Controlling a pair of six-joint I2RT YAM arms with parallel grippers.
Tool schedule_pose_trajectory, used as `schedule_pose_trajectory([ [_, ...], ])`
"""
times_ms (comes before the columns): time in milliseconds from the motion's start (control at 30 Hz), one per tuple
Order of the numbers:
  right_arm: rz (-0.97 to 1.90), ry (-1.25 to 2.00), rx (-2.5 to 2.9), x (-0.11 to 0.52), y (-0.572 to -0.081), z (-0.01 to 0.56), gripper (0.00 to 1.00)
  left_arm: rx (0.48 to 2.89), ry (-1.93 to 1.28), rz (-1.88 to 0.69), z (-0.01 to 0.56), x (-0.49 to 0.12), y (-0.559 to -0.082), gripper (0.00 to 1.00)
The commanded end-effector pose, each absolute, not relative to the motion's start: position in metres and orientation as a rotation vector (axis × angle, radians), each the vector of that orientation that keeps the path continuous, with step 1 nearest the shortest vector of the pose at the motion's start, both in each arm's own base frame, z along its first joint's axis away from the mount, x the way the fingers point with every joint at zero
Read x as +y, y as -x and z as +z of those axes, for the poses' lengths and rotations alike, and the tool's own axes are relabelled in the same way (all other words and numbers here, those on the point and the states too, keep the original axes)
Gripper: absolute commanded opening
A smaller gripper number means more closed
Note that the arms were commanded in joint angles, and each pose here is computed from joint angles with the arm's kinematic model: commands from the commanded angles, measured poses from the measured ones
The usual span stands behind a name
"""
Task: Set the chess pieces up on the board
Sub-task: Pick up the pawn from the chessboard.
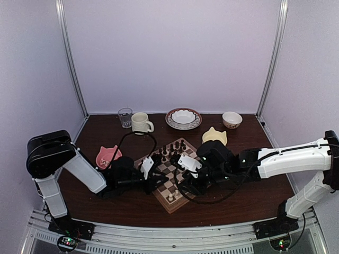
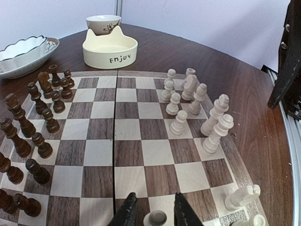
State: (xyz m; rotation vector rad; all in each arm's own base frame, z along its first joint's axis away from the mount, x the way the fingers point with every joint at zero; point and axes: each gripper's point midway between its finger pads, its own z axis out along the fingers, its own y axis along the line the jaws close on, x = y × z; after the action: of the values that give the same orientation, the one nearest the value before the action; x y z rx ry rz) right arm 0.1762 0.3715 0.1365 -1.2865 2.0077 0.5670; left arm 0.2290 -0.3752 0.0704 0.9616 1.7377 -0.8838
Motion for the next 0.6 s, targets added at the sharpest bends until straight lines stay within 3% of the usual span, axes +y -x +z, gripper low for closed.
schedule_pose_trajectory([
  [0,0.565,1.263,2.003,0.375,-0.179,0.141,0.5,1.656,-0.931,-0.918,0.099,-0.376,-0.226,0.3],
  [233,0.573,1.201,2.021,0.378,-0.185,0.146,0.48,1.722,-0.822,-0.853,0.138,-0.351,-0.23,0.3],
  [567,0.463,1.117,2.132,0.401,-0.214,0.159,0.47,1.941,-0.371,-0.459,0.175,-0.258,-0.269,0.38],
])
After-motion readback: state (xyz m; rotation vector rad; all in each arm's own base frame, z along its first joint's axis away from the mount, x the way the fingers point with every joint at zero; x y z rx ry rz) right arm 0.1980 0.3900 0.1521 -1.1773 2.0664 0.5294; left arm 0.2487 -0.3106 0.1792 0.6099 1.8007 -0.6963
